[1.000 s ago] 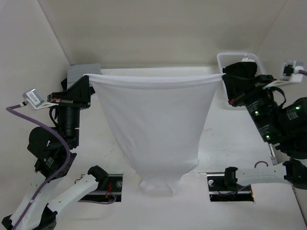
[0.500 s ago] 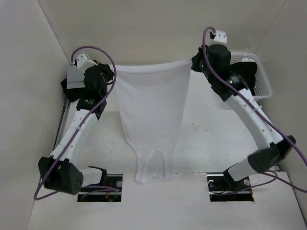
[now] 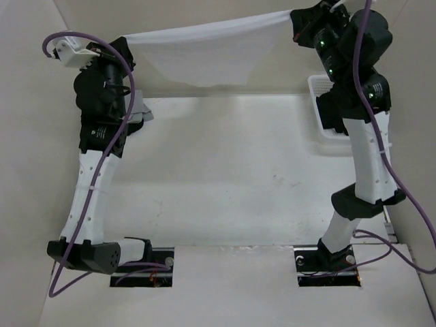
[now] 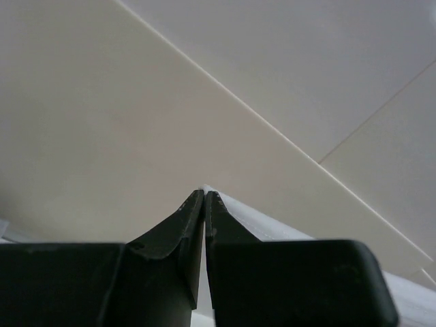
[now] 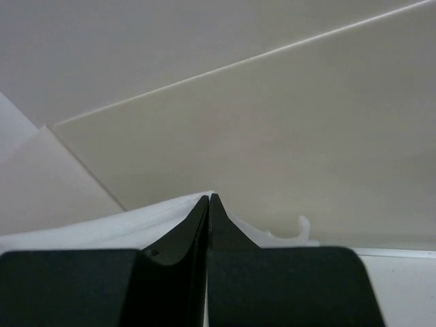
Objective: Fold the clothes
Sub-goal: Flatten the tank top out, then fold the tank top
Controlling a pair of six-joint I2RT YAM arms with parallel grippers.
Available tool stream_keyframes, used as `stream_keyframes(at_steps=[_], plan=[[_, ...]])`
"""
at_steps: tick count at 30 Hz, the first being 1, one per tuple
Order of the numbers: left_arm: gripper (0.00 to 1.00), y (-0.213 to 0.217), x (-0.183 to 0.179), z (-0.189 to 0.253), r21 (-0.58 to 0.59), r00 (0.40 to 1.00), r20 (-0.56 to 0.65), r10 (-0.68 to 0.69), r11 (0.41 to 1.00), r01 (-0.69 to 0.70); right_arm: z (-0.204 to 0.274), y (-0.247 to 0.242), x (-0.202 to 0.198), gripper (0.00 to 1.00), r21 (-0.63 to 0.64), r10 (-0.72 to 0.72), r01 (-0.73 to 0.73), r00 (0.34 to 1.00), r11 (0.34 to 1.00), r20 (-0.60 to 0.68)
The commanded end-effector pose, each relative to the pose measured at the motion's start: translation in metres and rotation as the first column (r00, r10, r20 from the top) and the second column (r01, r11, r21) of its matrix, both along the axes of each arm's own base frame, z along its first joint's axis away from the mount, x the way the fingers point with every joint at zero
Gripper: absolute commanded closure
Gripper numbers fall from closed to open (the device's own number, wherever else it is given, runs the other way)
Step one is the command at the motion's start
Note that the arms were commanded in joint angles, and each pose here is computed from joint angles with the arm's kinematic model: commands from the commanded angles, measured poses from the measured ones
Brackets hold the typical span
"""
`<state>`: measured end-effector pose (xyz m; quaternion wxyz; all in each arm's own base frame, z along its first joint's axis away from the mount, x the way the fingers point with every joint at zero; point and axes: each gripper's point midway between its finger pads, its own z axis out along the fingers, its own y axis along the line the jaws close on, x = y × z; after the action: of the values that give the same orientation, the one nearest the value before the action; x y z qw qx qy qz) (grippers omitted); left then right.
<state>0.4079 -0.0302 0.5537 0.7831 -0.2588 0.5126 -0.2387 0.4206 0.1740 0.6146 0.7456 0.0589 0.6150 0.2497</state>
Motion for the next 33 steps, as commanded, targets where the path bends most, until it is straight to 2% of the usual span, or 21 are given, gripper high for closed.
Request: stream_keyframes(at_steps=[1,4,8,14,17,21,24,26,29,33], plan=[[0.97,0.001,-0.022,0.018,0.024,0.998,0.057,0.002,1.0,-0.003,-0.01,-0.009,-0.013,0.99,-0.052,-0.014,0.012,0.999,0.999,-0.034],[0.97,-0.004,-0.033,0.002,0.021,0.999,0.037,-0.003,1.0,0.003,-0.036,-0.014,-0.023,0.99,-0.078,-0.037,0.03,0.996,0.996,-0.081],[0.97,-0.015,-0.053,-0.054,0.025,0.999,-0.047,-0.016,1.0,0.018,-0.095,-0.011,-0.051,0.99,-0.096,-0.022,0.009,0.99,0.995,-0.14],[0.97,-0.015,-0.122,-0.209,0.022,0.972,-0.234,-0.019,0.999,0.025,-0.242,0.01,-0.123,0.99,-0.085,0.074,-0.105,0.947,0.991,-0.313],[0.97,-0.011,-0.163,-0.291,0.041,0.926,-0.375,-0.04,0.997,0.06,-0.324,0.025,-0.17,0.99,-0.035,0.172,-0.207,0.885,0.978,-0.432],[0.97,-0.01,-0.211,-0.368,-0.064,0.825,-0.552,-0.125,0.992,0.107,-0.428,0.045,-0.237,0.99,0.048,0.292,-0.332,0.738,0.942,-0.609],[0.97,-0.024,-0.225,-0.382,-0.19,0.774,-0.593,-0.221,0.973,0.132,-0.478,0.051,-0.277,0.99,0.111,0.334,-0.366,0.629,0.924,-0.702],[0.97,-0.027,-0.225,-0.387,-0.223,0.75,-0.622,-0.223,0.969,0.104,-0.496,0.052,-0.292,0.99,0.122,0.334,-0.368,0.593,0.922,-0.733],[0.97,-0.026,-0.216,-0.384,-0.206,0.756,-0.628,-0.183,0.976,0.065,-0.494,0.056,-0.296,0.99,0.121,0.338,-0.376,0.59,0.919,-0.733],[0.97,-0.014,-0.202,-0.358,-0.177,0.804,-0.587,-0.099,0.984,-0.008,-0.46,0.057,-0.267,0.99,0.087,0.319,-0.361,0.654,0.929,-0.686]])
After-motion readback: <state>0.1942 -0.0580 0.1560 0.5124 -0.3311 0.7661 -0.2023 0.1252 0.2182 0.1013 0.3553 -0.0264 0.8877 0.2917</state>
